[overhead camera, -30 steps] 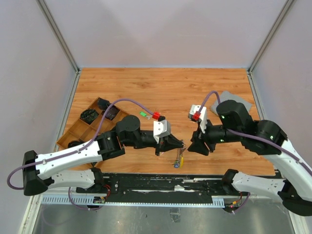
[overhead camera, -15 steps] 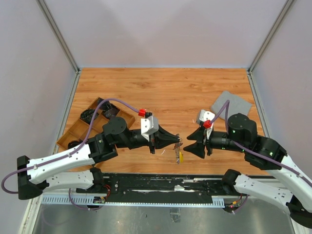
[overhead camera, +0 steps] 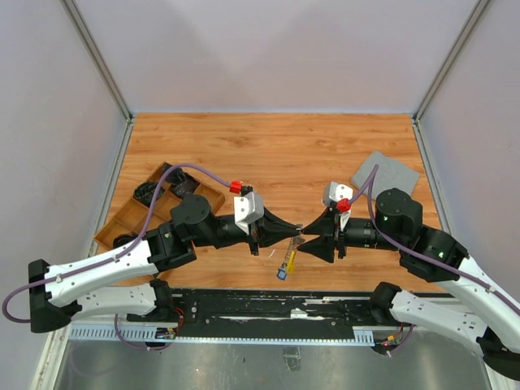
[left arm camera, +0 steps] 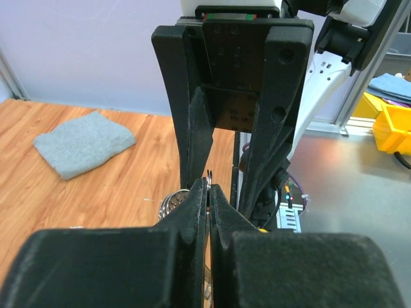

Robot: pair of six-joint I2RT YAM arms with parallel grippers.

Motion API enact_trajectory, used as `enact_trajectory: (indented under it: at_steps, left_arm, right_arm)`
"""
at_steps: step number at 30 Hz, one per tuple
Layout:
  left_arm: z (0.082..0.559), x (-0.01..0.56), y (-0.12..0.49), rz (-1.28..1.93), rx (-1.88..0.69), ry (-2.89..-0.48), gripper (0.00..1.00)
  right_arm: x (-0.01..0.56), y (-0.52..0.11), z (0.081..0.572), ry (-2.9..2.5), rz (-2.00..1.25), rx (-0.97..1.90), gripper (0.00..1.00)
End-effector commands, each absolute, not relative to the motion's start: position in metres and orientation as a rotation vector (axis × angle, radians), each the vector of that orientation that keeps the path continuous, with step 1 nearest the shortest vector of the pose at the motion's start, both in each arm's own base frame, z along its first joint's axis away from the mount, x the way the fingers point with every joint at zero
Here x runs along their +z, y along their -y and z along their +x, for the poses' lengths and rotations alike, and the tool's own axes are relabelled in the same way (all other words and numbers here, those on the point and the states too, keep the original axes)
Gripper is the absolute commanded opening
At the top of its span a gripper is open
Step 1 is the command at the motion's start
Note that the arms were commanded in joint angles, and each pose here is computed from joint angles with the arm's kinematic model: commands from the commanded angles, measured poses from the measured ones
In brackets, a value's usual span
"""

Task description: Put the keys on the keyring

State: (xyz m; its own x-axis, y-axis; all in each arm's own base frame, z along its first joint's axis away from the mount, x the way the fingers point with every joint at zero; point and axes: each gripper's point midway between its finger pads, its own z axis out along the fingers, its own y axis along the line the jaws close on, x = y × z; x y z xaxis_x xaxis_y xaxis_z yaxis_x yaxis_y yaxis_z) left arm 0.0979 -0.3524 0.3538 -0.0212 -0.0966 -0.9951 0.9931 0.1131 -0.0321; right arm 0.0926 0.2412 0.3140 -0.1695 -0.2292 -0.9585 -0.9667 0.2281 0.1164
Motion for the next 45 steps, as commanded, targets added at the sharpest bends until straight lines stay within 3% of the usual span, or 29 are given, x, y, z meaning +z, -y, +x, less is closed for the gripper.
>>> enact_trajectory:
  at_steps: [1,8,16,20,45]
  left_arm:
    - [0.097,0.382,0.349,0.984,-1.201,-1.123,0.01]
    - [0.096,0.387,0.347,0.98,-1.204,-1.111,0.0]
    - [0.095,0.385,0.347,0.984,-1.208,-1.112,0.0]
    - [0.094,0.385,0.346,0.983,-1.208,-1.112,0.0]
    - [0.092,0.373,0.349,1.009,-1.218,-1.134,0.0]
  right_arm:
    - [0.315,-0.247,0.086,-1.568,-1.157,1.07,0.44]
    - [0.309,-0.248,0.09,-1.587,-1.152,1.052,0.42]
    - [0.319,-0.246,0.091,-1.551,-1.12,1.054,0.13]
    - [0.323,-0.241,0.092,-1.543,-1.104,1.034,0.05]
    - [0.351,-0.228,0.095,-1.477,-1.021,0.991,0.01]
